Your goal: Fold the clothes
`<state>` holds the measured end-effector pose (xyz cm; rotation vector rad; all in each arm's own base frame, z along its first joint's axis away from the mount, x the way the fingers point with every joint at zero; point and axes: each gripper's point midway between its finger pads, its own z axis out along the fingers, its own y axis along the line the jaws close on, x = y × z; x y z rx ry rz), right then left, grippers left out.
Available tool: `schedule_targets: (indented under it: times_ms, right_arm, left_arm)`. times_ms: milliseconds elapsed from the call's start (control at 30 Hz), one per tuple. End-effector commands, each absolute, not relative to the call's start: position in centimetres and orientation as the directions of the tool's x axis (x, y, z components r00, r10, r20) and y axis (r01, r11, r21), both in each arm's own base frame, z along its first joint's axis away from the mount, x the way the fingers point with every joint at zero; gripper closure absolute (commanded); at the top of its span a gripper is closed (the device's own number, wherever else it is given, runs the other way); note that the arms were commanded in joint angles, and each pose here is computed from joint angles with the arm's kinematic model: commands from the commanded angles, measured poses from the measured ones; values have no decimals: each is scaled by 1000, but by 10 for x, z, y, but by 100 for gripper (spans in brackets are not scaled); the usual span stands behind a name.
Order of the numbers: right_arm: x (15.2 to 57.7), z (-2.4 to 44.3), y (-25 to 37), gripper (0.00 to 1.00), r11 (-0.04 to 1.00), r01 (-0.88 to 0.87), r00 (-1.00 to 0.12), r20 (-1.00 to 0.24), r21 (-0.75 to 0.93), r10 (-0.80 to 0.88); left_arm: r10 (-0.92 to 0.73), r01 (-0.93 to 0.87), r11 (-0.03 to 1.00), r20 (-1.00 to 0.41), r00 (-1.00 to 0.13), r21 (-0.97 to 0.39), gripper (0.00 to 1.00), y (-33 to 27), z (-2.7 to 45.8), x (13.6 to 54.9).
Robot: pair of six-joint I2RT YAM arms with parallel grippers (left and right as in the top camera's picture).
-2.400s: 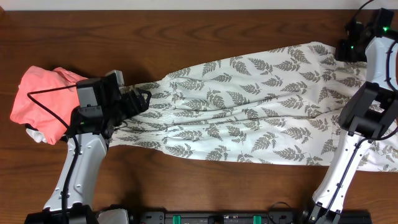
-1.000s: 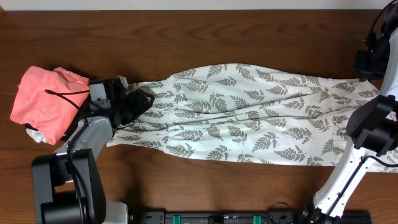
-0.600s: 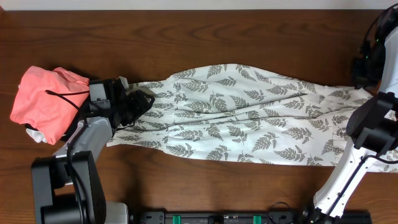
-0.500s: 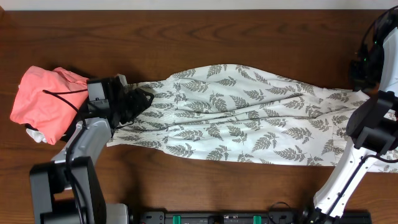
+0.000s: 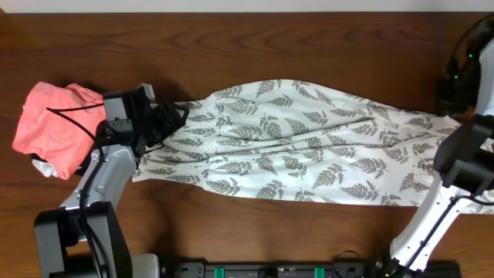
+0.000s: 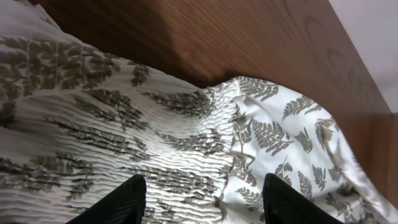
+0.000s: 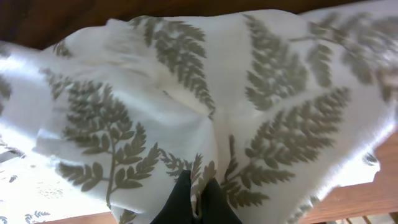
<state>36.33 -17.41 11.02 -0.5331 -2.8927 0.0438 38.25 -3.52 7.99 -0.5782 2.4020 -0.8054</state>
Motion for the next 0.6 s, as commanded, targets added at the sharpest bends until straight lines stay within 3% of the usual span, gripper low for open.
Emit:
schedule_targets:
  times_ms: [0,300,567]
  right_arm:
    - [350,136,-197,99,902,425,-894,124,-75,431]
    - [308,125,-243,98,811,580,-794,168,-76,584]
    - [297,93,-245,94,792,605,-767,209,-79,606]
  left_arm:
    - [-547,-219,736,-372,-750,-641,39,-30,87,387]
    - [-547,-219,736,-372,-750,-641,39,-30,87,387]
    - [-547,-219,735,-372,-750,-641,39,-30,87,387]
